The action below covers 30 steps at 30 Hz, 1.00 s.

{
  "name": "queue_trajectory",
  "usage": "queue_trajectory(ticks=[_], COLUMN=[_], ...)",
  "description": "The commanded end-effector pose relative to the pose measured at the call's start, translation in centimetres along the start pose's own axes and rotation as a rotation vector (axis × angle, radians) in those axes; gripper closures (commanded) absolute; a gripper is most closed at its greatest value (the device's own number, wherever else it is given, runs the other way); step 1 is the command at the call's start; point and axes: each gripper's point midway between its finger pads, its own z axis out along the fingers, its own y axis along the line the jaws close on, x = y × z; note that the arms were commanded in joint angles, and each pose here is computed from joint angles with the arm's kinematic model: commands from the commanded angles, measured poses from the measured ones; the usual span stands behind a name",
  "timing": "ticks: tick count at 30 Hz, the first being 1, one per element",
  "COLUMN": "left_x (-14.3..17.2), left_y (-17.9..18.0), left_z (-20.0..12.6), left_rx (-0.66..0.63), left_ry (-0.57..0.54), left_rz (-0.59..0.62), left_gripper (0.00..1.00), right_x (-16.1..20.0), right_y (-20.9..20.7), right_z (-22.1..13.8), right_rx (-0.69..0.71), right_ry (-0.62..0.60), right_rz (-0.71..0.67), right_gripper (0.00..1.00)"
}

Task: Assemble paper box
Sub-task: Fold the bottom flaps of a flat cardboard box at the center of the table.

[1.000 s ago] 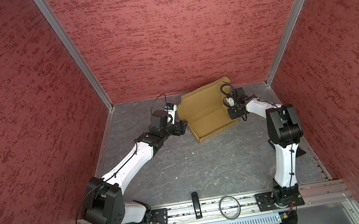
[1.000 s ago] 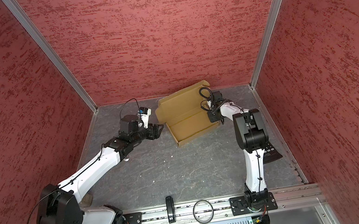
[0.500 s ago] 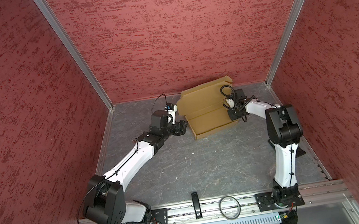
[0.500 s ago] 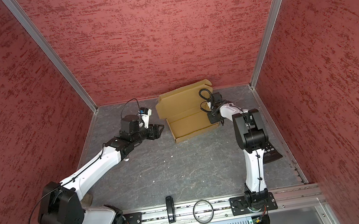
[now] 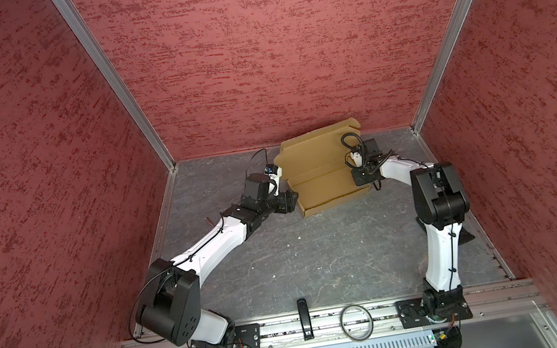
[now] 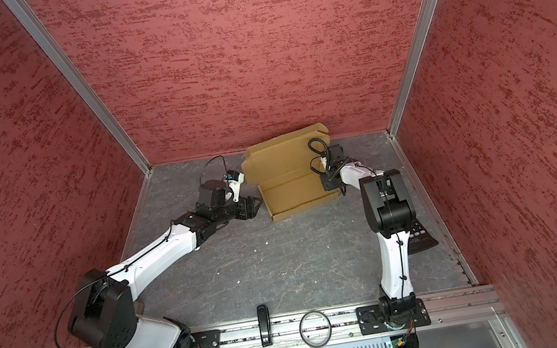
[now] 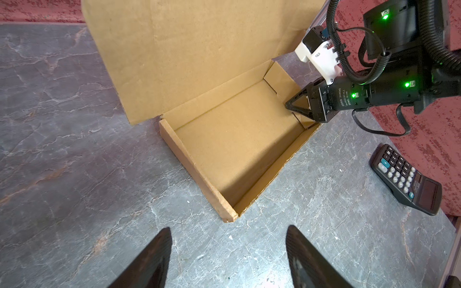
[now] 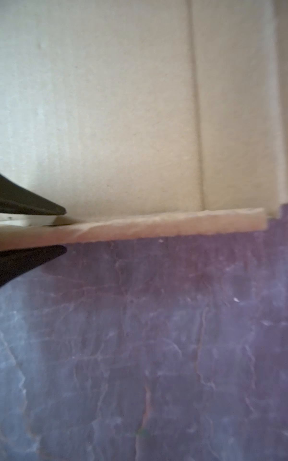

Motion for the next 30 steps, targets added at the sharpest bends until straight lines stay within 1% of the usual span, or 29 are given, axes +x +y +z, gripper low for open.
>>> queue_trajectory(ticks=[1,6,19,30], left_x=[-0.1,0.0,0.0,0.4], left_y=[-0.2,-0.1,0.4,0.9], left_z=[-0.1,0.0,-0.1,0.1], left_rx=[0.01,0.009,-0.009,-0.019], left_ry=[-0.018,-0.02,-0.023,-0.015], left_rz=[-0.004,-0.009,-0.009,-0.018], left_gripper=[0.27,0.27,0.27,0.27], right_x=[-1.6,-1.9,-2.9,-2.1], right_y=[0.0,-0.1,-0.3,-0.3], right_z=[-0.1,-0.1,0.5,1.6], right_rx=[0.015,0.018,0.031,0.047], right_ry=[-0.068,-0.067,-0.05,-0.002], right_rz=[0.033,0.032,0.02,0.004], right_gripper=[0.77,0.77,0.82,0.84])
